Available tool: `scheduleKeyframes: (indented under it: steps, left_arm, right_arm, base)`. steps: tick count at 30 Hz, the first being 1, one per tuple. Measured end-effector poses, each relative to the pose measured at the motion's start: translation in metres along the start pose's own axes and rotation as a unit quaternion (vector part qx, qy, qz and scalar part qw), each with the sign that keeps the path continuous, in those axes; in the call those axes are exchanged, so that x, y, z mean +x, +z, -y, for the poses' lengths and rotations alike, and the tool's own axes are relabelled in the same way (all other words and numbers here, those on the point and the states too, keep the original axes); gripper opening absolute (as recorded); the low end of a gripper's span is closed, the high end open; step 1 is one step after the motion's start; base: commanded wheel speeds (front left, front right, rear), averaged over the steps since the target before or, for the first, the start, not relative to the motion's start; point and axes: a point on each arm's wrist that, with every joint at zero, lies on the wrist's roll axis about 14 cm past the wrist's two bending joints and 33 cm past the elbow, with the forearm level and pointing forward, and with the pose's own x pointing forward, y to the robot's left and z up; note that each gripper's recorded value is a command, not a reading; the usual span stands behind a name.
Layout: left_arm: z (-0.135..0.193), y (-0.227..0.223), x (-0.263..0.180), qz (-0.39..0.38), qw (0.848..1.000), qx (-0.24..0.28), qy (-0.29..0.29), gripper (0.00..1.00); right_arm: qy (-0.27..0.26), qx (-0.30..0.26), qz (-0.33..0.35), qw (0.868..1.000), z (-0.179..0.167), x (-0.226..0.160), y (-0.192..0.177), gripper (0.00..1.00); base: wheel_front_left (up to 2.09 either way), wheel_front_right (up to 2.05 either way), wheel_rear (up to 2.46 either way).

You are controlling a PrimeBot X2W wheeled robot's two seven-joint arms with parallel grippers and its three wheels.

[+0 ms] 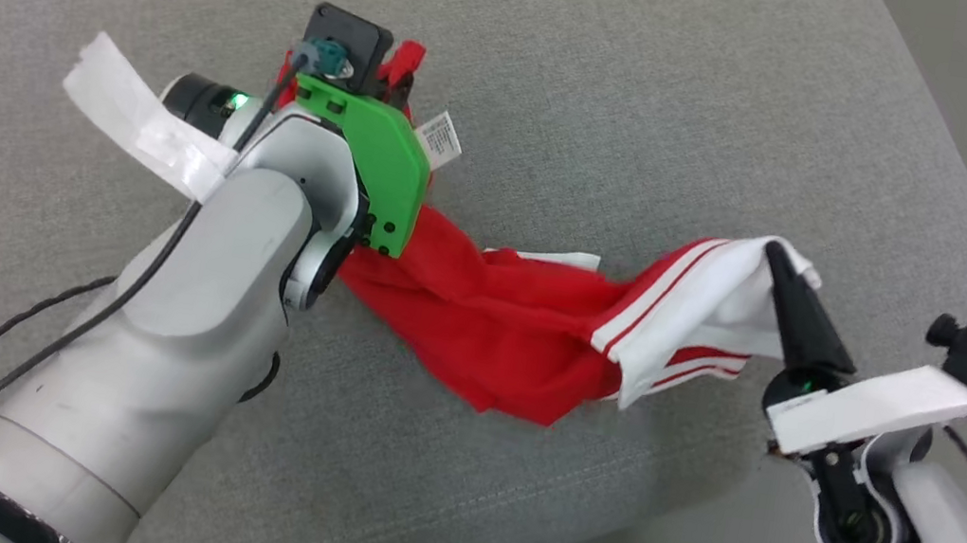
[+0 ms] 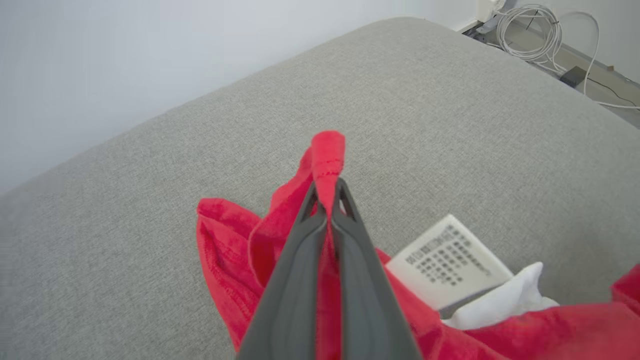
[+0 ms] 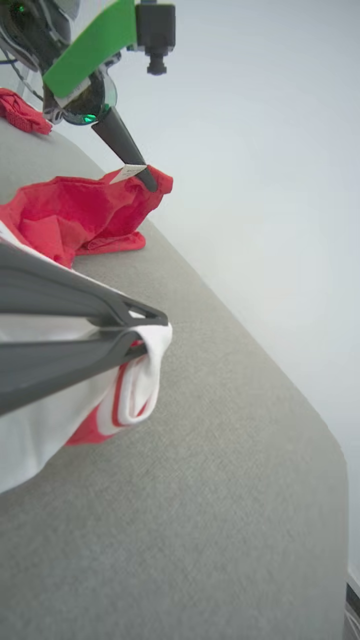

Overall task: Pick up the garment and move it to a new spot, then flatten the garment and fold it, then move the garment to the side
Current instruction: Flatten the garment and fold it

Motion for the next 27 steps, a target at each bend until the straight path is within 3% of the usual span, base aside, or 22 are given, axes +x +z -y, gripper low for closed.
scheduleKeyframes:
  steps: [8,15,19,23,27]
  left_arm:
    - [-0.042,0.056,-0.033,0.107,0.991,-0.052,0.059,0.00]
    - [-0.093,0.057,-0.086,0.152,0.976,-0.075,0.137,0.00]
    - [-0.104,0.059,-0.114,0.178,0.965,-0.105,0.162,0.00]
    - [-0.110,0.071,-0.137,0.210,0.956,-0.108,0.175,0.00]
    - [-0.111,0.086,-0.168,0.249,0.945,-0.101,0.186,0.00]
  right_arm:
    - [0.066,0.032,0.069,0.995,-0.033,0.013,0.056,0.00]
    - [0.132,0.066,0.109,0.983,-0.069,0.014,0.096,0.00]
    - [0.176,0.086,0.121,0.973,-0.095,0.010,0.114,0.00]
    - [0.211,0.097,0.118,0.966,-0.117,0.004,0.124,0.00]
    - [0.269,0.115,0.110,0.950,-0.154,-0.010,0.133,0.00]
  base:
    - [0.00,0.00,0.00]
    - [0.00,0.00,0.00]
    - [0.00,0.00,0.00]
    - [0.00,0.00,0.00]
    - [0.00,0.00,0.00]
